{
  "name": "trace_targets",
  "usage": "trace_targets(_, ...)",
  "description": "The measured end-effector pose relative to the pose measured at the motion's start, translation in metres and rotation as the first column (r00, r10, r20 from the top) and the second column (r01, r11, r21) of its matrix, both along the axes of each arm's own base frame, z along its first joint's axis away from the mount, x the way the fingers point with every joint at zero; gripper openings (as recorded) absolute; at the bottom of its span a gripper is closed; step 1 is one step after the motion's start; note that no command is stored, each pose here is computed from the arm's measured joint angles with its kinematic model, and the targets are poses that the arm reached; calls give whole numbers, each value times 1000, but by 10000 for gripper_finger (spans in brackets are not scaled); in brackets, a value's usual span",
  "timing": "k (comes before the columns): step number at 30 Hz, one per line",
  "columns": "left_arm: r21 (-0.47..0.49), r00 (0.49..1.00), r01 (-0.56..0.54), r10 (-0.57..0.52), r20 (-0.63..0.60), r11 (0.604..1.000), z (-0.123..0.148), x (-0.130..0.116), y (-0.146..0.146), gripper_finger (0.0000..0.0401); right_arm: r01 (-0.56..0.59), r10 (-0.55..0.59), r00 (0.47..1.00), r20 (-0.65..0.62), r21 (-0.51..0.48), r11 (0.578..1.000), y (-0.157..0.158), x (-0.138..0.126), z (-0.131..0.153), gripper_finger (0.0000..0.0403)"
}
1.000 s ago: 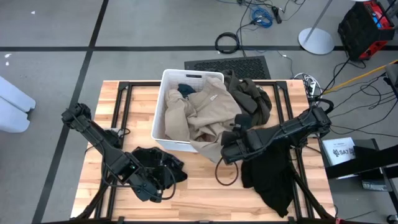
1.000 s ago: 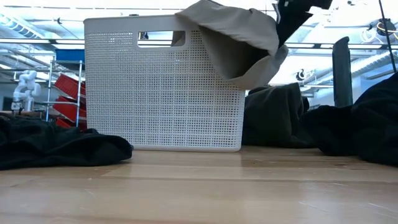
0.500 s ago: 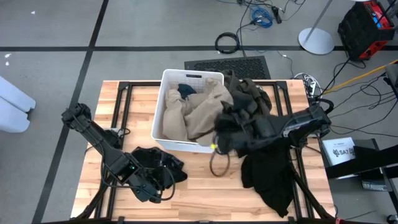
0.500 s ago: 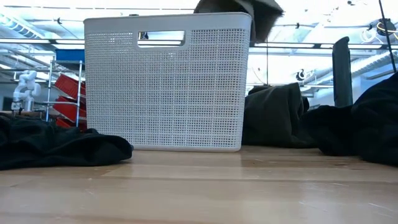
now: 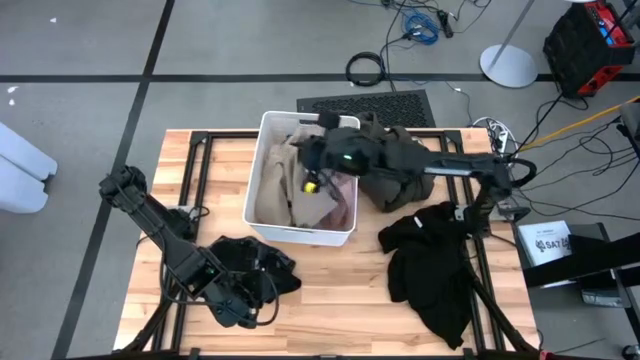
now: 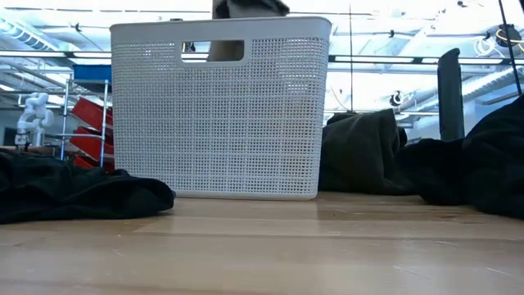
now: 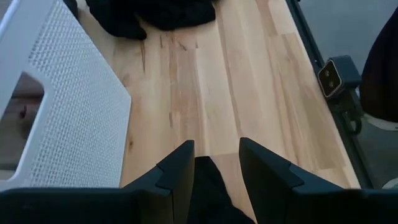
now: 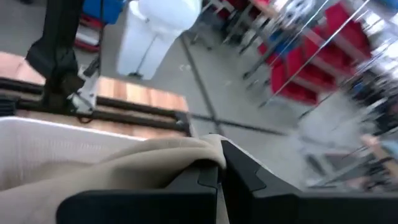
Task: Sort clothes
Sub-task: Put the brown shorts into the white laundry bin
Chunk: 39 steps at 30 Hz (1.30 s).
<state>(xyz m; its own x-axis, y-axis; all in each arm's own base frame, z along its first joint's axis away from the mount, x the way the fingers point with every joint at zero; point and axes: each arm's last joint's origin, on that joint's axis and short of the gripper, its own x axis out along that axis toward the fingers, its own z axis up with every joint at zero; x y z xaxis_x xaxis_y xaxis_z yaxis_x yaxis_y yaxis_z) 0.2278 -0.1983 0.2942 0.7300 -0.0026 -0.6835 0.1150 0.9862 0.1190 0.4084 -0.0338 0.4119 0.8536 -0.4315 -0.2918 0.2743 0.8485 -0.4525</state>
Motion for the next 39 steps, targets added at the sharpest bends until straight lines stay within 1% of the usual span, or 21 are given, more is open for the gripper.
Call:
trace_targets(5, 11, 1000, 18, -18, -10, 1000, -1, -5, -3, 136, 28, -13, 987, -163, 91, 995, -28, 28, -55, 0)
trace_targets(9, 18, 1000, 18, -18, -8, 1000, -1, -5, -4, 136, 11, 21, 974, -227, 142, 990, -43, 51, -96, 0)
trace_targets(12, 27, 1000, 8, -8, -3, 1000, -1, -5, -3, 136, 22, 27, 957, -289, 164, 986, -53, 64, -129, 0)
trace_targets(16, 31, 1000, 5, -5, 0, 999, -1, -5, -3, 136, 80, -3, 929, -369, 193, 978, -69, 72, -165, 0)
trace_targets(19, 32, 1000, 6, -6, -1, 999, -1, -5, -3, 136, 155, -43, 904, -425, 232, 960, -85, 70, -185, 0)
trace_targets(22, 37, 1000, 8, -8, -2, 999, -1, -5, -3, 136, 254, -97, 875, -474, 279, 926, -102, 63, -197, 0)
trace_targets(25, 52, 1000, 7, -7, -15, 999, -2, -6, -2, 136, 361, -155, 845, -511, 332, 871, -115, 54, -203, 0)
trace_targets(27, 60, 1000, 8, -7, -20, 998, -2, -6, -1, 136, 389, -165, 843, -512, 368, 844, -121, 51, -203, 0)
trace_targets(29, 62, 1000, 4, -3, -22, 998, -3, -5, 0, 136, 391, -151, 851, -502, 414, 822, -123, 50, -204, 3)
trace_targets(31, 67, 1000, -4, 5, -27, 998, -3, -4, 2, 136, 380, -138, 859, -494, 432, 818, -124, 50, -202, 11)
trace_targets(34, 77, 999, -16, 19, -38, 997, -4, -3, 6, 136, 365, -132, 873, -470, 449, 816, -122, 51, -199, 35)
trace_targets(39, 76, 999, -23, 26, -38, 997, -4, -1, 8, 136, 376, -147, 881, -449, 478, 794, -122, 52, -192, 95)
